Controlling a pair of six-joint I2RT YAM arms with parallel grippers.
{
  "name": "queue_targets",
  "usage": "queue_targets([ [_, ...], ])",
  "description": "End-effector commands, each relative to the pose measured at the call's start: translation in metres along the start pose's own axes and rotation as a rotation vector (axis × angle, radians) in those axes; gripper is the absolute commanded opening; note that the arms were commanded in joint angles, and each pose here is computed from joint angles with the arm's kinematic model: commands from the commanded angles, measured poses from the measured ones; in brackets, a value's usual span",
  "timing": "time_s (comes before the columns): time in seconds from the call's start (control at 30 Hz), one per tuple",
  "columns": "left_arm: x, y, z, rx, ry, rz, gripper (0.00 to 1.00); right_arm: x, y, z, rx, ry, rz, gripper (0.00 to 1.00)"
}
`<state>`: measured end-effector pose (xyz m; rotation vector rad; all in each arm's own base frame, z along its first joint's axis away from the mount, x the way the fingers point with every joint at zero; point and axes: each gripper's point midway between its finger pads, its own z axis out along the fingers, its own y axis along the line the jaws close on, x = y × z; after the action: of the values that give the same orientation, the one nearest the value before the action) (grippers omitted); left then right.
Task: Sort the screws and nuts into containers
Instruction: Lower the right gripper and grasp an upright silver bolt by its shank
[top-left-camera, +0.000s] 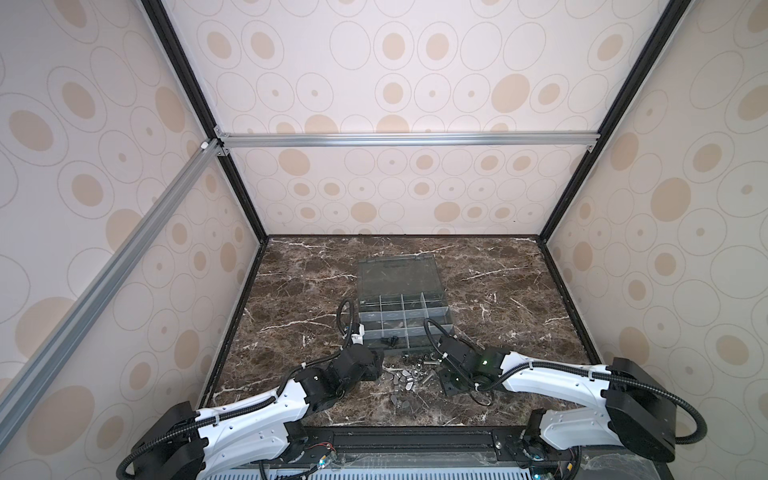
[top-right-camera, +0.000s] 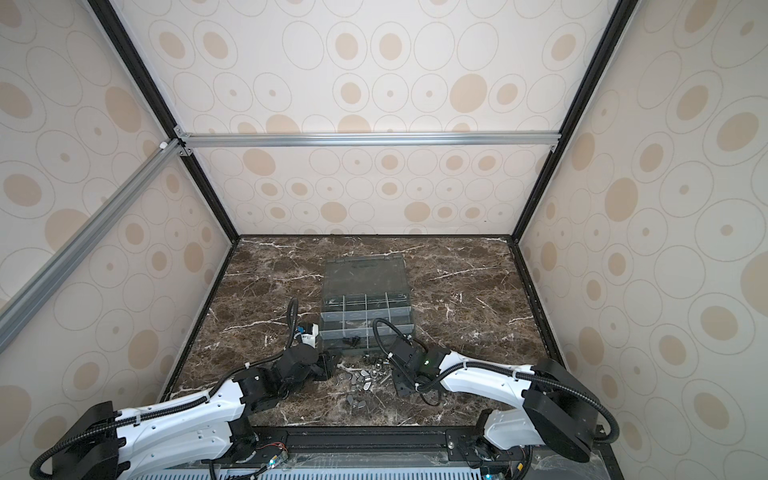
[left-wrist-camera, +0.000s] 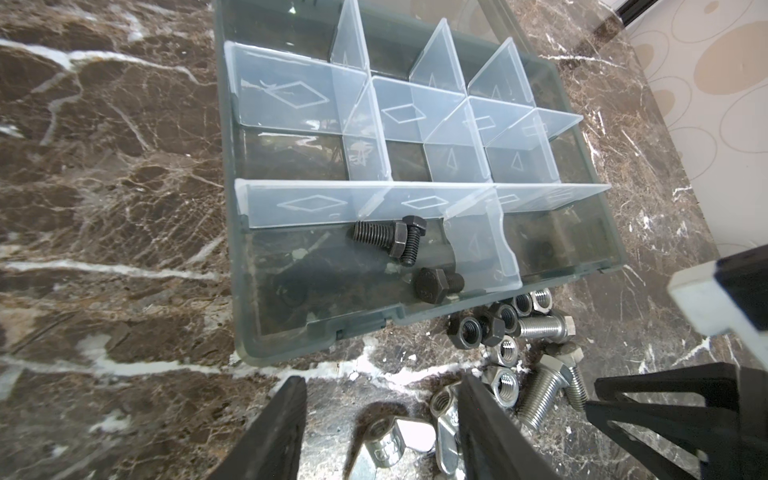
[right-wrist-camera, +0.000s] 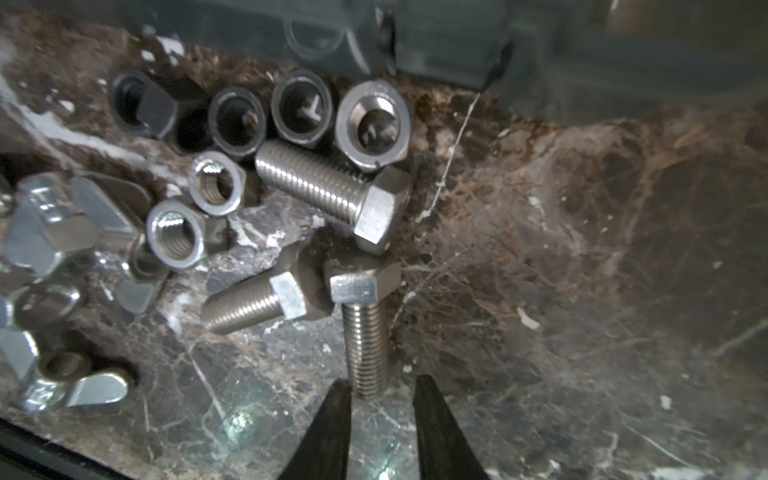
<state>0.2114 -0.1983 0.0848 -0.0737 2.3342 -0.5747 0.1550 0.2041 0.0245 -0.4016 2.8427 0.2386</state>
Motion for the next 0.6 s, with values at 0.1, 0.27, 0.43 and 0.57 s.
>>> queue_targets([
  [0.1,-0.012,-0.012,0.000,0.030,-0.028,-0.019,0.59,-0.002,-0.001,0.005,0.073,0.006,-0.042,0.29],
  [0.27,-0.010,-0.010,-0.001,0.031,-0.026,-0.027,0.59,0.001,-0.004,0.011,0.097,0.016,-0.046,0.25],
  [0.43,-0.010,-0.007,-0.004,0.028,-0.034,-0.035,0.59,0.002,-0.004,0.015,0.098,0.018,-0.047,0.20],
  [0.57,-0.010,-0.005,-0.005,0.025,-0.037,-0.041,0.59,0.002,-0.002,0.016,0.095,0.019,-0.049,0.17],
])
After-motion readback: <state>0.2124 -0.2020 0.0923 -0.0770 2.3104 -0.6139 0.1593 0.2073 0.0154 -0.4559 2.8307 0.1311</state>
